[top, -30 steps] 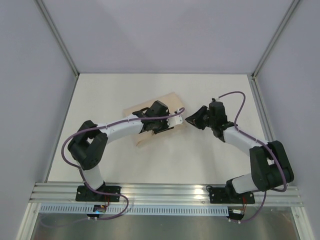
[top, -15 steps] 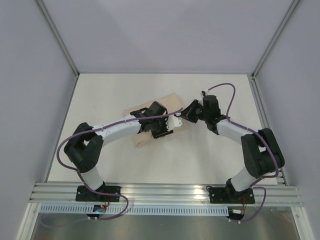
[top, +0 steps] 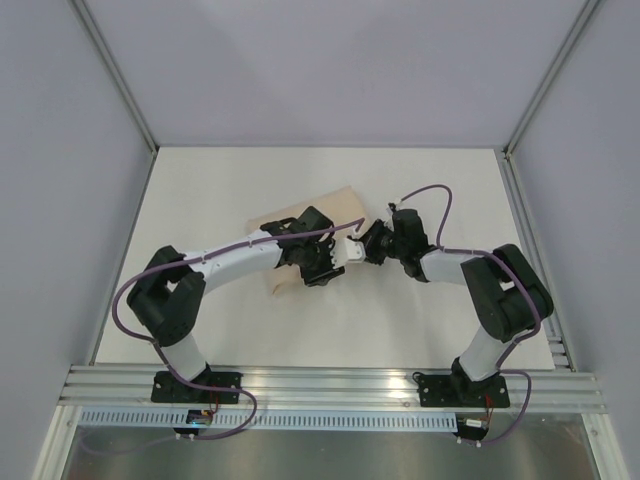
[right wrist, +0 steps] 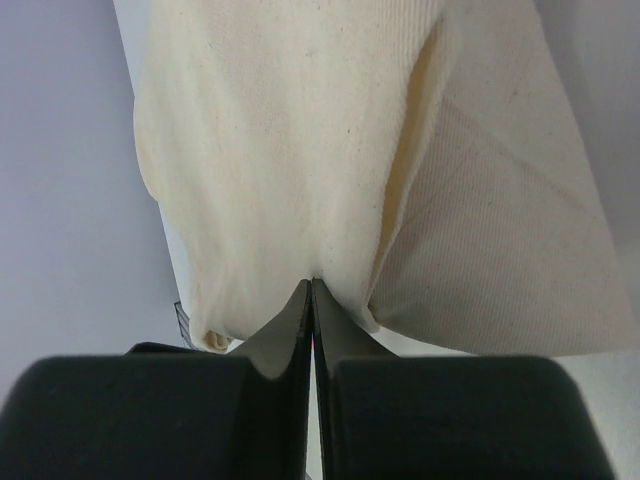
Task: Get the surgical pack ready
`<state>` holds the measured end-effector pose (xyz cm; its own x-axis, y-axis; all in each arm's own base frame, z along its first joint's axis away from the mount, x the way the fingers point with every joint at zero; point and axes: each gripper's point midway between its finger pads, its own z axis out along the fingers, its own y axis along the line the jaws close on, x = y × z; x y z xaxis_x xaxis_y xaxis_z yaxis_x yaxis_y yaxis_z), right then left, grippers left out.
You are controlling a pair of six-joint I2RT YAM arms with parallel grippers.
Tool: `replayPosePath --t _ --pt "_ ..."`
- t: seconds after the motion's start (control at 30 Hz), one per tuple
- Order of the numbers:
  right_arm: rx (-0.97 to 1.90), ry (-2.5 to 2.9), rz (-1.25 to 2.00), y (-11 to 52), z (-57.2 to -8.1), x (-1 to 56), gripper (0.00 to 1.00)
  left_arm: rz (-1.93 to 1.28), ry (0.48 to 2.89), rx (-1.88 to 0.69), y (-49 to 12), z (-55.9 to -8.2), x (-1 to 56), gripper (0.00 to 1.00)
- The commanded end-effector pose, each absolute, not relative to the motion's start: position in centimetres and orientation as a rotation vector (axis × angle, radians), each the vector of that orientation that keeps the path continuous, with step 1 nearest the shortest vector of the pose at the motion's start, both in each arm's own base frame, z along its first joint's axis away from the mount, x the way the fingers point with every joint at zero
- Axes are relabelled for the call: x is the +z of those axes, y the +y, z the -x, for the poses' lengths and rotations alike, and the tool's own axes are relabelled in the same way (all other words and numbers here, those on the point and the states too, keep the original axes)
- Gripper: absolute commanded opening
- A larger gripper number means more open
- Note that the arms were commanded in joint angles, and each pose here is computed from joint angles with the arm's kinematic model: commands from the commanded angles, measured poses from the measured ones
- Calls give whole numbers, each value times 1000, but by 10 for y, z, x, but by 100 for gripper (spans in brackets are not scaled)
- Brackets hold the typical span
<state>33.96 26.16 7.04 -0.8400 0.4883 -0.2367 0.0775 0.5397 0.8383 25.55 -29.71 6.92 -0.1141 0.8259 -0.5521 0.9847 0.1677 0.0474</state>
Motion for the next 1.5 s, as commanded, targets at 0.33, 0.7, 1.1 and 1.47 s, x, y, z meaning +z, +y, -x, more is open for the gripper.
replayPosePath --t 0.33,0.7,1.1,1.47 --pt "1110 2391 -523 246 -337 41 0 -1371 2075 -430 -288 -307 125 29" --pt "1121 2376 -498 248 -339 53 1 -1490 2192 -363 -262 -287 50 25" --pt "928 2323 -302 201 -357 125 60 -1493 2159 -364 -262 -286 61 27" --pt "886 2445 -163 210 -385 84 82 -1507 2183 -362 -258 -282 54 28"
